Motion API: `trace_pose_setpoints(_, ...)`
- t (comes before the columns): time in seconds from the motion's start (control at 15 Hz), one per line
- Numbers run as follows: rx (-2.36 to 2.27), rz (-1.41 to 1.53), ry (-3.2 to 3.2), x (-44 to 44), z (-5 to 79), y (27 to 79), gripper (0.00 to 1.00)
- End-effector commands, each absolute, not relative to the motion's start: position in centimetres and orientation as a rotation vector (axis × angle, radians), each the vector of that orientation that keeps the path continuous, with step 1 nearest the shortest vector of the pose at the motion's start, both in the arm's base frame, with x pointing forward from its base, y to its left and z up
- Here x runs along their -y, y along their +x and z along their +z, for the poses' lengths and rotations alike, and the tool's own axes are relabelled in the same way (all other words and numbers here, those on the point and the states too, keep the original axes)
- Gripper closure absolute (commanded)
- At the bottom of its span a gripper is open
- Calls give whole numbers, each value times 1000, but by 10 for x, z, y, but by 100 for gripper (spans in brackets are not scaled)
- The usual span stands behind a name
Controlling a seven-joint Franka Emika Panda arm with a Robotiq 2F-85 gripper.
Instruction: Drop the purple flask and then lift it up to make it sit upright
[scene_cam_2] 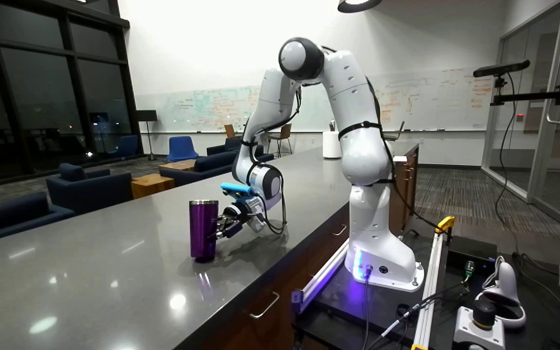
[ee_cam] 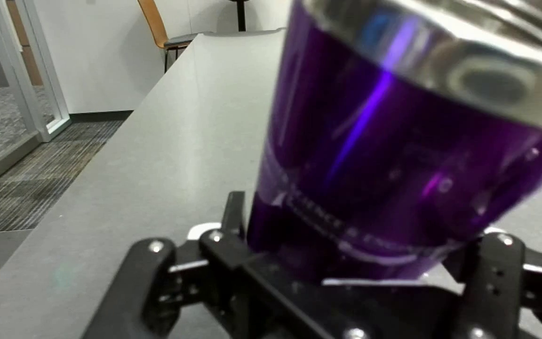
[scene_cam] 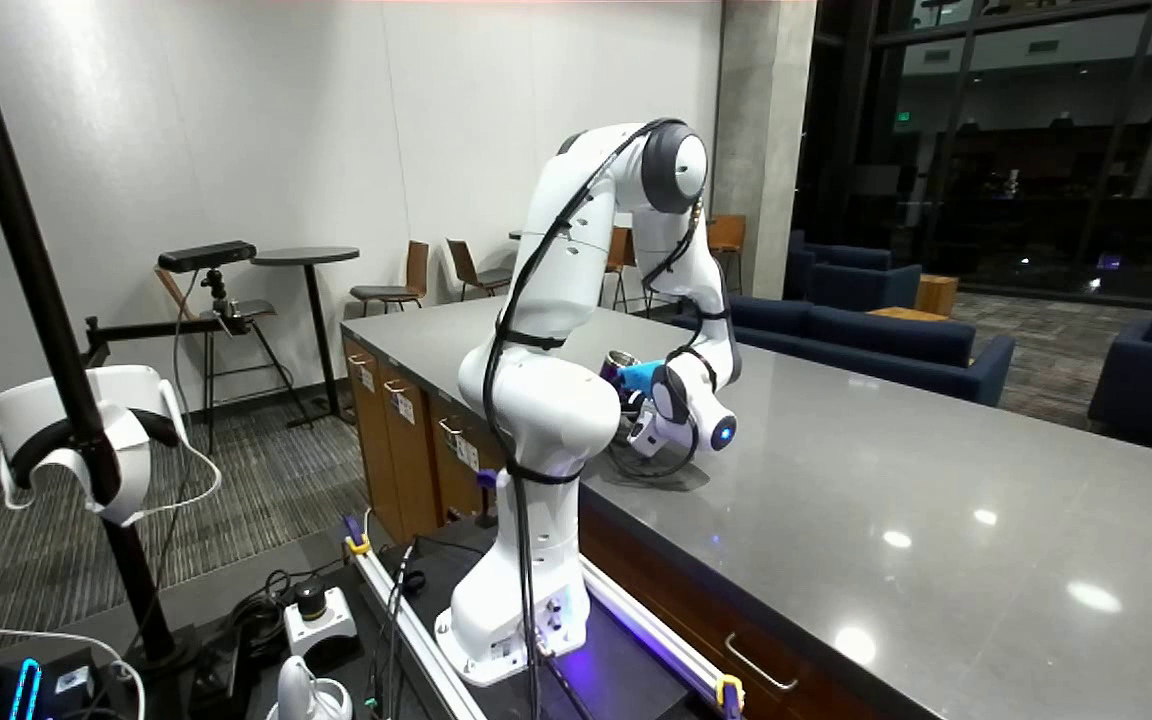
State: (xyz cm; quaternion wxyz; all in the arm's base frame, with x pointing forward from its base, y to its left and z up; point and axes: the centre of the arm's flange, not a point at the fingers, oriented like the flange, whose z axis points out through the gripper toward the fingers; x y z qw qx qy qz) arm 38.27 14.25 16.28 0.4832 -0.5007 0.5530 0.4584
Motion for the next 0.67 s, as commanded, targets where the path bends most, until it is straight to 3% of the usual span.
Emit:
trace_pose_setpoints(0.0,-1330,1132,-1227,-139,161,381,29)
trace_pose_setpoints(0.13,-1332,1136,-1223,-138,161,380,30)
trace_pose_setpoints(0.27,-1381,1078,-1223,-139,159,379,42)
trace_pose_setpoints(0.33,-1437,1005,-1219,-140,159,379,43)
trace_pose_setpoints(0.47,-1473,946,-1203,-141,160,381,4)
trace_pose_setpoints(0.6,-1517,885,-1199,-142,162,383,1)
